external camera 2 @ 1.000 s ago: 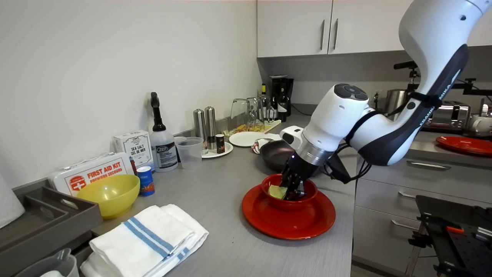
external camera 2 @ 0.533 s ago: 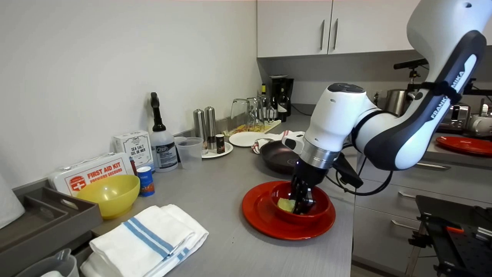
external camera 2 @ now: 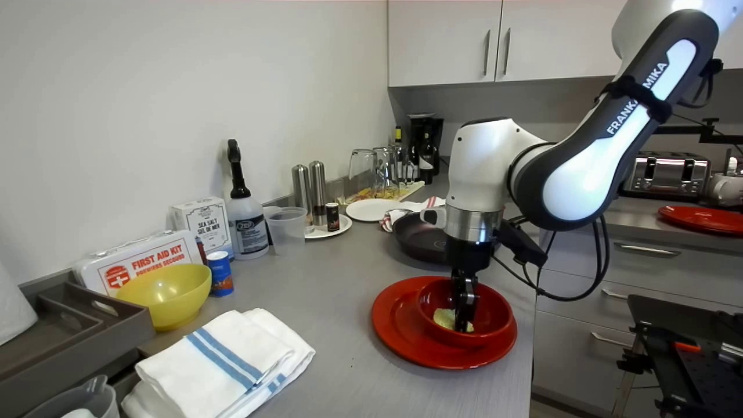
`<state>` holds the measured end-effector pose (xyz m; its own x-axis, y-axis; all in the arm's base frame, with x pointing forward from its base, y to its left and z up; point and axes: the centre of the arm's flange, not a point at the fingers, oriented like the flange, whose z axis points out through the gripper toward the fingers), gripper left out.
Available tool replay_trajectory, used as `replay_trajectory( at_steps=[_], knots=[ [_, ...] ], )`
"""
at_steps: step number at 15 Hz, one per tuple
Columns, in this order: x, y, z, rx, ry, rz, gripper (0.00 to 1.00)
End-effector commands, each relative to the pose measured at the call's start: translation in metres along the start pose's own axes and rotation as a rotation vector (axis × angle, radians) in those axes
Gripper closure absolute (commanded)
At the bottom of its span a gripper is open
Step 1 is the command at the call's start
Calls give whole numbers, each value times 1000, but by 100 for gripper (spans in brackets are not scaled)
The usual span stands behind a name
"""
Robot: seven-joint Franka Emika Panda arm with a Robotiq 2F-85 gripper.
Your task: Wipe inside the red bowl with the sponge
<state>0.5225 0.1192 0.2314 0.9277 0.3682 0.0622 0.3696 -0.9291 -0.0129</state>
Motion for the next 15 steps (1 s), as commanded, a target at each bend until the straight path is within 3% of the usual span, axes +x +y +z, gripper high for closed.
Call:
replay_trajectory(
  at_steps=[1,11,15],
  knots=[
    [4,15,1,-24,-50,17,75],
    [4,39,3,-202,-10,-33,75],
    [9,31,-8,-159,129,-17,75]
  ],
)
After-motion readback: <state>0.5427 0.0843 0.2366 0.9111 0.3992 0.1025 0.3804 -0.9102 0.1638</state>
